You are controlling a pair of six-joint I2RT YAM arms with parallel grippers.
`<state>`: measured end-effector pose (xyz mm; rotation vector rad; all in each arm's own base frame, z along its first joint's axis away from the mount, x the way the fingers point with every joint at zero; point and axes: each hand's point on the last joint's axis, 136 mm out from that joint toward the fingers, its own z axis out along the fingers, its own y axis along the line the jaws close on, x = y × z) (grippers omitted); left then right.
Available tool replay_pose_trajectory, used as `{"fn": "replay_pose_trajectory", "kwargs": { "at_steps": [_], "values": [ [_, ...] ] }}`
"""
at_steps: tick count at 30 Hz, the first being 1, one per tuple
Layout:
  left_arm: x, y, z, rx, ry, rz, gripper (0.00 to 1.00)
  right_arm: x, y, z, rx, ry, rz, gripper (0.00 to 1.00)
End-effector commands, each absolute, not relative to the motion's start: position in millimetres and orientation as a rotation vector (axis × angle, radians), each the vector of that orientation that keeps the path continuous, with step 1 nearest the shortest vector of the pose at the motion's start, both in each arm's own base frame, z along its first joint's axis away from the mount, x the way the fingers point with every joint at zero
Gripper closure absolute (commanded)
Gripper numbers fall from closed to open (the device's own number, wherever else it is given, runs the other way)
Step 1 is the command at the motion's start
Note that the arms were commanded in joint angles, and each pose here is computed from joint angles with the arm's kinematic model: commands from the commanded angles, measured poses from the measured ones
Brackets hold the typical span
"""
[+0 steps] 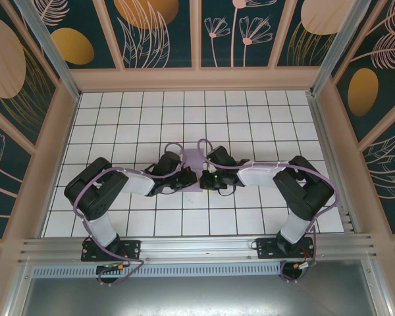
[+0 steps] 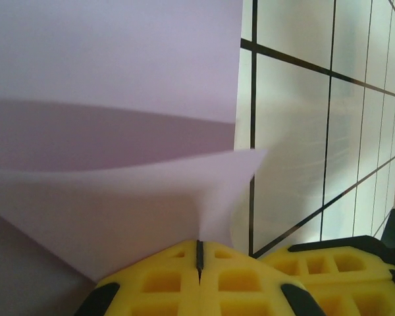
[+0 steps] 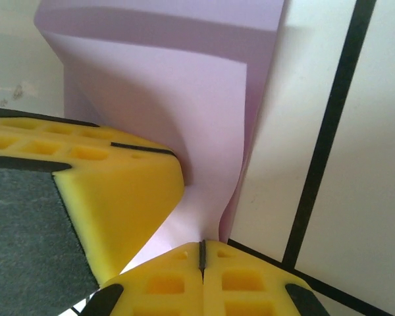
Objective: Fold a paper plane with a square sheet of paper (pick it up from the middle)
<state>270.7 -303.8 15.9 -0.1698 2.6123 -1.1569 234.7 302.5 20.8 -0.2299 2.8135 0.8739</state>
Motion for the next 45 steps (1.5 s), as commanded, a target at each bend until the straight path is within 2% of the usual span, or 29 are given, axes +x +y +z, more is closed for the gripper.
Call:
{"fn": "replay_pose_trajectory", "kwargs": {
  "at_steps": [1,7,14,23,30,40,45],
  "values": [
    [258,-294,-5,-0.205,2.691,-1.089,1.00,238,305,45,-0.273,2.730,0.917,1.00],
    [257,-293,-7,-0.212,2.693,-1.086,1.00,227,312,48,-0.304,2.735,1.008,1.00],
    [259,-295,-2,-0.206,2.681,-1.100,1.00,215,301,13,-0.262,2.841,0.939,1.00],
    [264,-303,15,-0.194,2.624,-1.167,1.00,210,288,-5,-0.232,2.895,0.850,1.00],
    [261,-307,44,-0.180,2.536,-1.265,0.93,211,285,-7,-0.214,2.907,0.819,1.00],
    [251,-315,33,-0.149,2.577,-1.264,0.95,209,283,-13,-0.204,2.930,0.789,1.00],
    [251,-306,7,-0.186,2.656,-1.149,0.97,207,279,-16,-0.201,2.948,0.751,1.00]
  ]
}}
